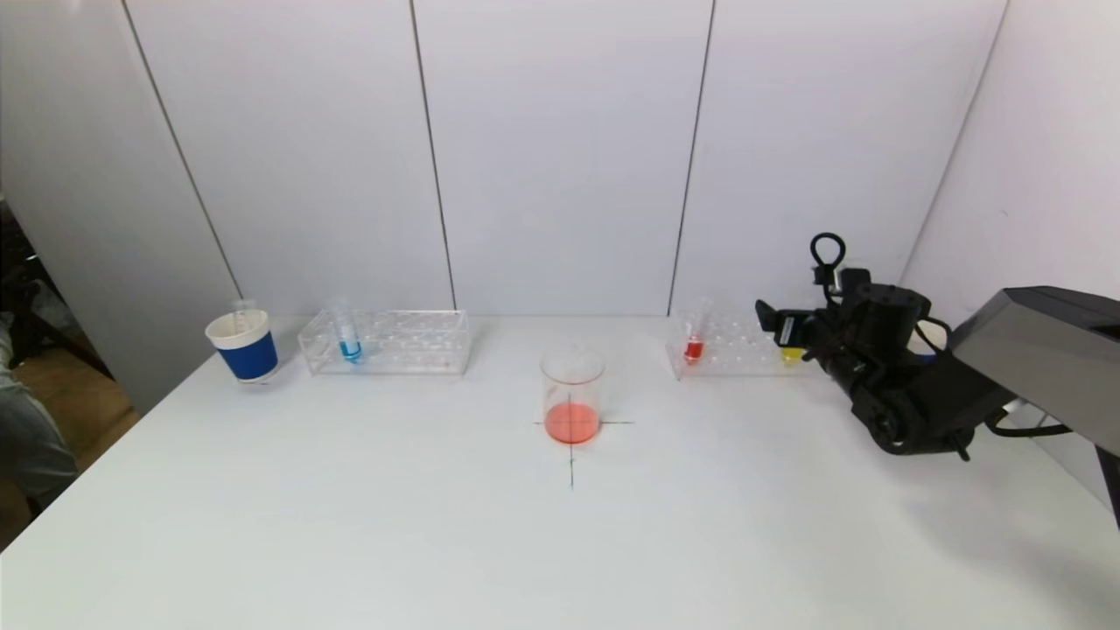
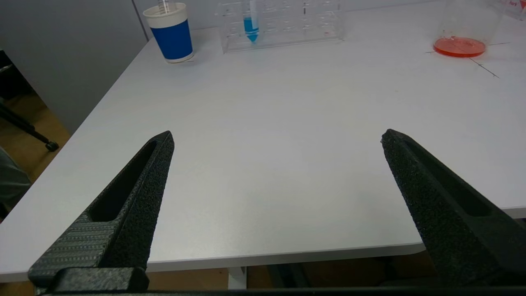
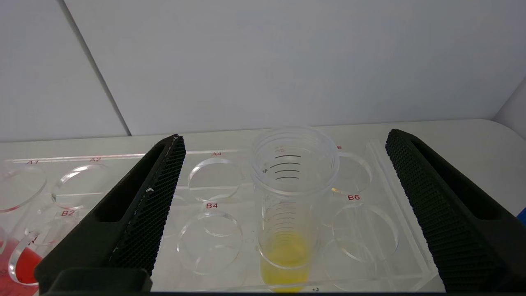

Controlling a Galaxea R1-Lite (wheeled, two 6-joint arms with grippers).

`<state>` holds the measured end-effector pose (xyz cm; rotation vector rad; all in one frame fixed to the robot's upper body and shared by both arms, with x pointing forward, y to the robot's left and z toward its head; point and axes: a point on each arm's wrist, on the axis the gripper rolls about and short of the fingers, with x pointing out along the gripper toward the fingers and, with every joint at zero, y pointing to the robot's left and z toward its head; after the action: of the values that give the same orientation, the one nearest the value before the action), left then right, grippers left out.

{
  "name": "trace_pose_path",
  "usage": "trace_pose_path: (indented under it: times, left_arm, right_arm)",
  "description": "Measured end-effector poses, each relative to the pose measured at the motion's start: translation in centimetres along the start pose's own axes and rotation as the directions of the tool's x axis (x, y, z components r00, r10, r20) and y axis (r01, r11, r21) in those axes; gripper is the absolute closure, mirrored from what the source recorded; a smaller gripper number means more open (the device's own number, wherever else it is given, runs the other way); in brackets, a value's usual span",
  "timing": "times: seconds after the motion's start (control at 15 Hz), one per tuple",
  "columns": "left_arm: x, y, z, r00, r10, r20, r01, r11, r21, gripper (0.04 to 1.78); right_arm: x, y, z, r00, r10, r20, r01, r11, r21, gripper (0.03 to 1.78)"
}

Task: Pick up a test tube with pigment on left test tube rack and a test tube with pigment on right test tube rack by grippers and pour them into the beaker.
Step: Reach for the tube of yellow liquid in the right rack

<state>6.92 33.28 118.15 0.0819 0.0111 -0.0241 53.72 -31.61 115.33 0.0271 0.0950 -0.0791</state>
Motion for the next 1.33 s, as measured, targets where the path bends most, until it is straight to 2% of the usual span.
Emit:
trace_pose_path:
  times: [0.13, 0.53, 1.33]
  left_arm:
    - [0.0, 0.0, 0.0, 1.0, -0.001, 0.0, 0.001, 1.0, 0.0, 0.06]
    - [0.0, 0.0, 0.0, 1.0, -0.001, 0.0, 0.001, 1.0, 0.001, 0.06]
    - [0.0, 0.0, 0.0, 1.0, 0.0, 0.0, 0.0, 1.0, 0.0, 0.06]
  right_arm:
    - [-0.2, 0.3, -0.1, 1.0, 0.006, 0.027, -0.006, 1.0, 0.001, 0.04]
    - [-0.2, 0.6, -0.8, 0.999, -0.004, 0.046, 0.004, 1.0, 0.004, 0.04]
    - [0.3, 0.3, -1.1, 0.999, -0.017, 0.043, 0.017, 1.0, 0.003, 0.04]
